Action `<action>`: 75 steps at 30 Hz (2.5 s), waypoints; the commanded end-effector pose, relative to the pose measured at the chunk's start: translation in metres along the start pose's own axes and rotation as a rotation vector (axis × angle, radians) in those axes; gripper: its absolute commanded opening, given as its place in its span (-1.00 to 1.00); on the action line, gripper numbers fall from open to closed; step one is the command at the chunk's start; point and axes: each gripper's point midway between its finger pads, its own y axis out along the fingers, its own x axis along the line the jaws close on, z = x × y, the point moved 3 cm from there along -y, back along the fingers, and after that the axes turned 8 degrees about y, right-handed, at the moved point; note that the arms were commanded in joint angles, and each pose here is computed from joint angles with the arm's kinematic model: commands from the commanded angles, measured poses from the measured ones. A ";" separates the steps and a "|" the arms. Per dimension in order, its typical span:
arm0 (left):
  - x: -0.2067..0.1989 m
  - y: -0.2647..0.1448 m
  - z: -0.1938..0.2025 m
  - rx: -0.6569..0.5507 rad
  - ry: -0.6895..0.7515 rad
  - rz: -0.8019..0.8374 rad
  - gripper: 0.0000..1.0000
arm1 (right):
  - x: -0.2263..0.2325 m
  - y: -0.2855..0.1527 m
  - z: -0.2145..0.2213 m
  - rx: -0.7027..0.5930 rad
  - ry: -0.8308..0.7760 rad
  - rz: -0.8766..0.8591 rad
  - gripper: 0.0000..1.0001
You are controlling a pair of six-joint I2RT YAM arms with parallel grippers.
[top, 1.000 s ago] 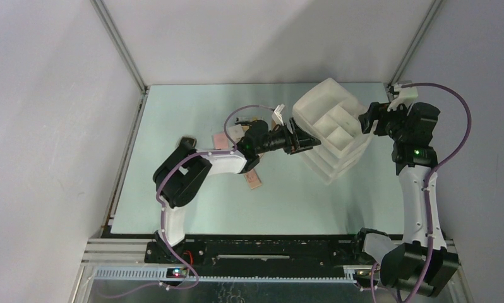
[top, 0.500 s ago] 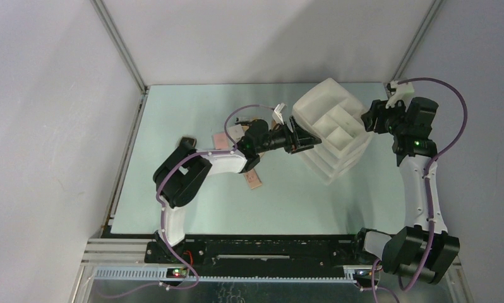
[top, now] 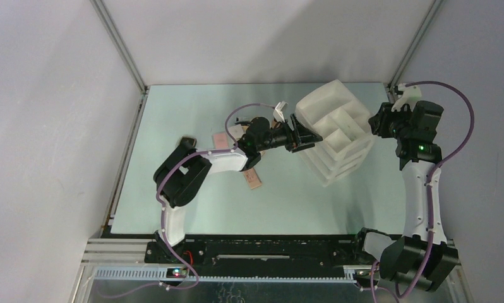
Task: Organize the makeup
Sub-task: Open the drawer in the storage box.
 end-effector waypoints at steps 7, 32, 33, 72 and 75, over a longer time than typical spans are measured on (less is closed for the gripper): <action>-0.023 0.002 -0.009 -0.037 0.008 0.093 0.78 | 0.016 -0.013 -0.012 -0.036 0.018 -0.042 -0.15; -0.021 -0.012 0.007 0.015 -0.035 0.076 0.78 | 0.015 -0.013 -0.014 -0.046 0.000 -0.041 -0.10; -0.020 -0.012 0.008 0.018 -0.035 0.069 0.78 | 0.015 -0.013 -0.014 -0.046 -0.001 -0.040 -0.10; -0.016 0.013 -0.027 -0.032 -0.111 0.093 0.77 | 0.018 -0.011 -0.009 -0.022 0.006 -0.068 -0.08; -0.023 0.013 -0.031 -0.044 -0.102 0.121 0.77 | 0.018 -0.011 -0.009 -0.022 0.004 -0.067 -0.08</action>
